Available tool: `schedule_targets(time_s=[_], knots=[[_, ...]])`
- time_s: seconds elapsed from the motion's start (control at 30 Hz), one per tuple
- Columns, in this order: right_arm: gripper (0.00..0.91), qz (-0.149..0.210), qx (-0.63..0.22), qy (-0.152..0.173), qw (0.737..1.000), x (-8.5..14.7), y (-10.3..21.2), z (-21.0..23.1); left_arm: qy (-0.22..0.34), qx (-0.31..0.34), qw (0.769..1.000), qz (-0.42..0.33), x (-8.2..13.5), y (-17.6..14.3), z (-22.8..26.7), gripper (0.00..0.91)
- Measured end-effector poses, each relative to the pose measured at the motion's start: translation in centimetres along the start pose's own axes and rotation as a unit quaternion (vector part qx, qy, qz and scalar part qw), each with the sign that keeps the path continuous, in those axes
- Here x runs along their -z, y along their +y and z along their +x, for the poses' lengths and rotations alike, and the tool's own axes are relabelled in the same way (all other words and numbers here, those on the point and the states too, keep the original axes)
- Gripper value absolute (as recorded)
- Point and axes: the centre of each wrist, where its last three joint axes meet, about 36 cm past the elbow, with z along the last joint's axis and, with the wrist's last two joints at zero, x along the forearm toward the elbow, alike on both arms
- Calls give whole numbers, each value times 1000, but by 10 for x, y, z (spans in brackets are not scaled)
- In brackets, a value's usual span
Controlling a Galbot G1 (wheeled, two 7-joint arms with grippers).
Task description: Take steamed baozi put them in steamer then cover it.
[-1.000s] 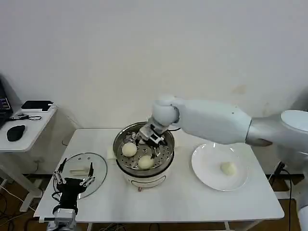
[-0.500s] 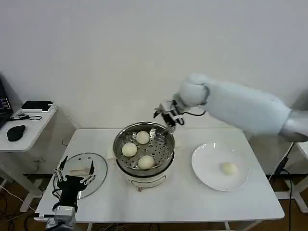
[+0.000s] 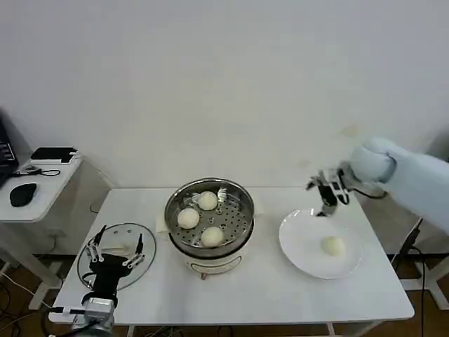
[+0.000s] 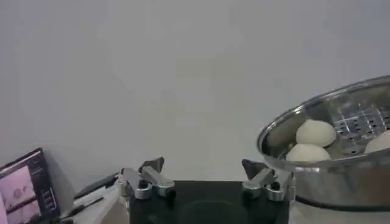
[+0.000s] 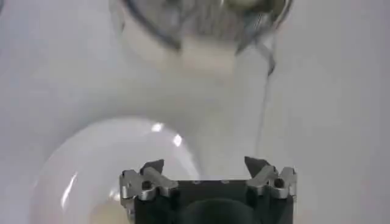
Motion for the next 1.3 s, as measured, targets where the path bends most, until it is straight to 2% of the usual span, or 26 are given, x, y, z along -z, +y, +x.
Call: schedule_targets(time_s=[0.2,0.33,0.57,0.8,0.9,0.93,1.1,1.23,1.3], knots=[[907,-32,23,21,999,-40,29,-31,3,1,1000,-3,-1,2,0,907],[907,-45,34,32,998,-55,41,-48,7,3,1000,-3,-3,3,1,907],[907,-53,52,44,996,-67,54,-74,12,4,1000,-1,-4,2,3,907],[897,-60,52,46,996,-70,51,-92,12,6,1000,-2,-5,3,3,907],[867,-60,53,46,996,-69,49,-101,12,7,1000,-3,-5,5,3,907],[826,-60,56,47,996,-69,49,-105,11,7,1000,-3,-5,5,3,907],[746,-62,65,49,995,-66,50,-117,12,7,1000,-3,-5,5,3,907],[625,-64,65,50,995,-66,49,-120,12,7,1000,-2,-5,5,2,907],[615,-65,65,50,994,-66,48,-121,12,7,1000,-1,-5,4,2,907]])
